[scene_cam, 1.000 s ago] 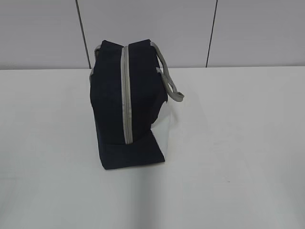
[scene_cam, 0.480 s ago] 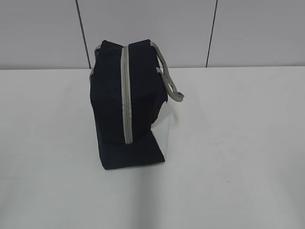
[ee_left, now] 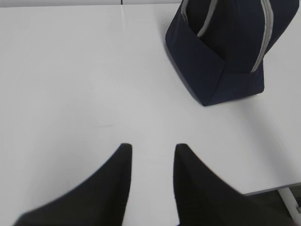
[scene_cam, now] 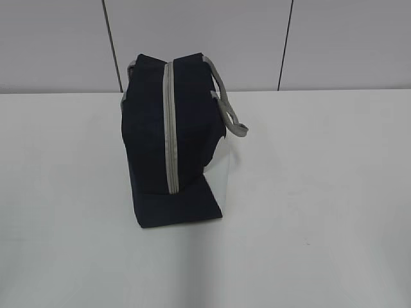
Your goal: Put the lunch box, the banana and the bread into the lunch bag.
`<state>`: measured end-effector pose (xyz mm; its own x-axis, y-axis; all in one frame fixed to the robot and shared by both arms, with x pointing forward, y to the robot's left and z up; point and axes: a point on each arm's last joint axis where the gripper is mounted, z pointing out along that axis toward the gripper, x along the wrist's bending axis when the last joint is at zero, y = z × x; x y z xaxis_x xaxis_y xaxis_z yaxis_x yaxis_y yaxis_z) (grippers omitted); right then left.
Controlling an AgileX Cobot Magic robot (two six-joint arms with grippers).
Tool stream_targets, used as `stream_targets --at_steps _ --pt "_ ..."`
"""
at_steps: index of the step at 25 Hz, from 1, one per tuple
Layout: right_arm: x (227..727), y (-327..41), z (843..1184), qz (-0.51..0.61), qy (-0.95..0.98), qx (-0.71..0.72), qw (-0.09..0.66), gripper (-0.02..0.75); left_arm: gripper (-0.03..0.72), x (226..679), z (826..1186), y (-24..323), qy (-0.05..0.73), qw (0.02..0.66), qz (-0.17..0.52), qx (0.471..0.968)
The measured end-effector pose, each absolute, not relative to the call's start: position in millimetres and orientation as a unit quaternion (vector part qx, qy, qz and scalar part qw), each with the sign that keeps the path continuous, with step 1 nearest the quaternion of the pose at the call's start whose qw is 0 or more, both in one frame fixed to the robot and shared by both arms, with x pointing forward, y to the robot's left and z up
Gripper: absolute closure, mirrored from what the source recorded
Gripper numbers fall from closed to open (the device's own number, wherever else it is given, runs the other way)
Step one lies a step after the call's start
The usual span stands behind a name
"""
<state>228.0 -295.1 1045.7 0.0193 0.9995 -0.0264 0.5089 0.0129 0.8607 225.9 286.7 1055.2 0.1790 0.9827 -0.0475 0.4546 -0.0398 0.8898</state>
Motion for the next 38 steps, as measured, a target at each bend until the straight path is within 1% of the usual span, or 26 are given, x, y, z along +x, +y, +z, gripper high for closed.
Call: stream_targets --at_steps 8,28,34,38 --pt "228.0 -295.1 1045.7 0.339 0.613 0.615 0.362 0.226 0.453 227.0 1055.2 285.7 0.581 0.401 0.335 0.624" --pt "228.0 -295.1 1045.7 0.339 0.613 0.615 0.362 0.226 0.453 227.1 1055.1 285.9 0.581 0.4 0.336 0.624" --pt "228.0 -295.1 1045.7 0.339 0.613 0.615 0.362 0.226 0.453 227.1 1054.9 288.0 0.582 0.39 0.345 0.624" --pt "228.0 -295.1 1045.7 0.339 0.613 0.615 0.362 0.227 0.453 227.1 1054.8 288.7 0.57 0.38 0.356 0.636"
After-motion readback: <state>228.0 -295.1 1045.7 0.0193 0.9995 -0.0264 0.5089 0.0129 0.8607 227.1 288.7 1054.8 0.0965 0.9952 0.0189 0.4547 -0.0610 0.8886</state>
